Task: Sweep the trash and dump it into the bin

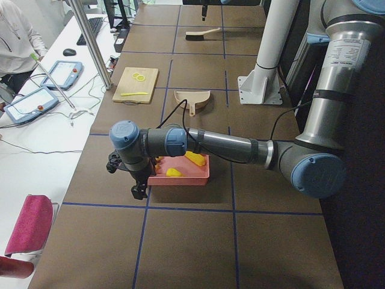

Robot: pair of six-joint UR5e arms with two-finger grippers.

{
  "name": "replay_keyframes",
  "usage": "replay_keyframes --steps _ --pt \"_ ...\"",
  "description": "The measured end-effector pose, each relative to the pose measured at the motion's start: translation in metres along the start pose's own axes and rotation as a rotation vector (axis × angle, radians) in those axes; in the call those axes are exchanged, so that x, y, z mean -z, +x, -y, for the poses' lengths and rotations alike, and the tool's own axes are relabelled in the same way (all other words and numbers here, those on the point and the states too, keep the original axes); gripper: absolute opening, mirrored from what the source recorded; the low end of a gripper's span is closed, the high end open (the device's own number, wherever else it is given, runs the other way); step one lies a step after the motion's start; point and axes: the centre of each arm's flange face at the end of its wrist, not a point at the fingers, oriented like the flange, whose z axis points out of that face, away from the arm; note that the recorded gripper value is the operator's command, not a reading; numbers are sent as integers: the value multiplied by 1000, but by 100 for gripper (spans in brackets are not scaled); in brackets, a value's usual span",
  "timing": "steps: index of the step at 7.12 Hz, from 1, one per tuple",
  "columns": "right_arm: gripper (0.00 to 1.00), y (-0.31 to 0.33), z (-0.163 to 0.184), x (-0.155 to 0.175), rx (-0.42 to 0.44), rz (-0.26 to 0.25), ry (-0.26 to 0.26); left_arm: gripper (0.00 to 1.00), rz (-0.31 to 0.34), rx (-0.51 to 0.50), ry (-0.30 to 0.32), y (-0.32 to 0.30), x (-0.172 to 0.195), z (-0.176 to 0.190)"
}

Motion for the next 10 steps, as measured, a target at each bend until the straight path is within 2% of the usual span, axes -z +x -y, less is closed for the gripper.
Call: replay_keyframes --steps 2,4,8,10 --pt "100 39 36 40 59 -66 -19 100 -23 37 1 -11 -2 -3" --pt "100 68 53 74 83 -98 -46 100 -23 53 6 -10 -1 -2" --pt "100 83 54 86 109 -144 -53 100 -15 31 29 -10 0 -4" --pt "100 83 55 87 117 -150 -52 100 -12 22 38 -15 -7 -8"
